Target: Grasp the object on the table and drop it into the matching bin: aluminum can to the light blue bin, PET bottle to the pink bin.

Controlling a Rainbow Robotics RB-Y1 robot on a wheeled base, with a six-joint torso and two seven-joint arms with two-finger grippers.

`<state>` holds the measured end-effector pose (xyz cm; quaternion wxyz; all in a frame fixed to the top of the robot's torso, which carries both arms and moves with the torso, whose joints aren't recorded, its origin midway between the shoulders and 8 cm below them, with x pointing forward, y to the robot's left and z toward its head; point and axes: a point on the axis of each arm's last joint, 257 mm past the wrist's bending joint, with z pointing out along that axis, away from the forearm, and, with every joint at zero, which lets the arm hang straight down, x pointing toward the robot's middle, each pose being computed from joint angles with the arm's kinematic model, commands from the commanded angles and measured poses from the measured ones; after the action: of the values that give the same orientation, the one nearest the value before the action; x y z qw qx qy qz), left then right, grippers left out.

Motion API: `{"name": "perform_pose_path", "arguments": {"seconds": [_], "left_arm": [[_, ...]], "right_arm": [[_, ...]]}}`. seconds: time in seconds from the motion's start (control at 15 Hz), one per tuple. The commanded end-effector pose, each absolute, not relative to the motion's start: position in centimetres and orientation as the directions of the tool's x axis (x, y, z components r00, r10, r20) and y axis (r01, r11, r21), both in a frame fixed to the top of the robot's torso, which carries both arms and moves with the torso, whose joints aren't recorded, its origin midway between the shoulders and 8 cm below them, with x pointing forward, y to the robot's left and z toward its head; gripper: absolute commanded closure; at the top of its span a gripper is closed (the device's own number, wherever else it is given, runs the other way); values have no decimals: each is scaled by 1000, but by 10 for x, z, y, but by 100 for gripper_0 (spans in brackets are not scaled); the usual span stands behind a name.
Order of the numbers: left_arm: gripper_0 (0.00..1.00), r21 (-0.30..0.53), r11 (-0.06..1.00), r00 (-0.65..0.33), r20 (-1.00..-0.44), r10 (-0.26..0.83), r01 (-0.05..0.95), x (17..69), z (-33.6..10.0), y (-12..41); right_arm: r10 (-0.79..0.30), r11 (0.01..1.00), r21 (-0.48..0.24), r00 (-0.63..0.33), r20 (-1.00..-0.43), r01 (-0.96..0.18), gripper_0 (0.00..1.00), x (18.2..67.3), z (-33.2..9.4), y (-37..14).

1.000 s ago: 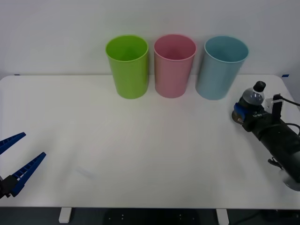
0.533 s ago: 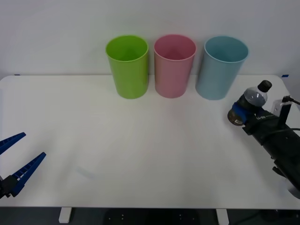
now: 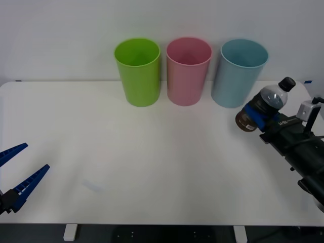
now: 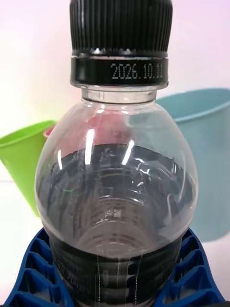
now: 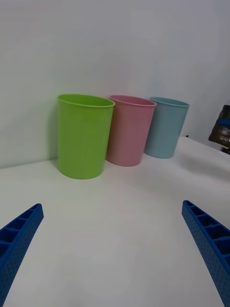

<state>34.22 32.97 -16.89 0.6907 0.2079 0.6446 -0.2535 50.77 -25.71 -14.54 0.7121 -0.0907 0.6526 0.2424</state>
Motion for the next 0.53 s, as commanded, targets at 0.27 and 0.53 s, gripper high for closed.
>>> {"name": "perform_pose_path", "arguments": {"seconds": [0.27, 0.53], "left_arm": [[0, -39, 785, 41, -996, -82, 618, 342, -169, 330], [0, -39, 785, 41, -996, -82, 618, 342, -169, 330]], "right_arm": [[253, 818, 159, 98, -962, -553, 100, 501, -88, -219], [246, 790, 116, 137, -960, -602, 100, 508, -55, -200]]}}
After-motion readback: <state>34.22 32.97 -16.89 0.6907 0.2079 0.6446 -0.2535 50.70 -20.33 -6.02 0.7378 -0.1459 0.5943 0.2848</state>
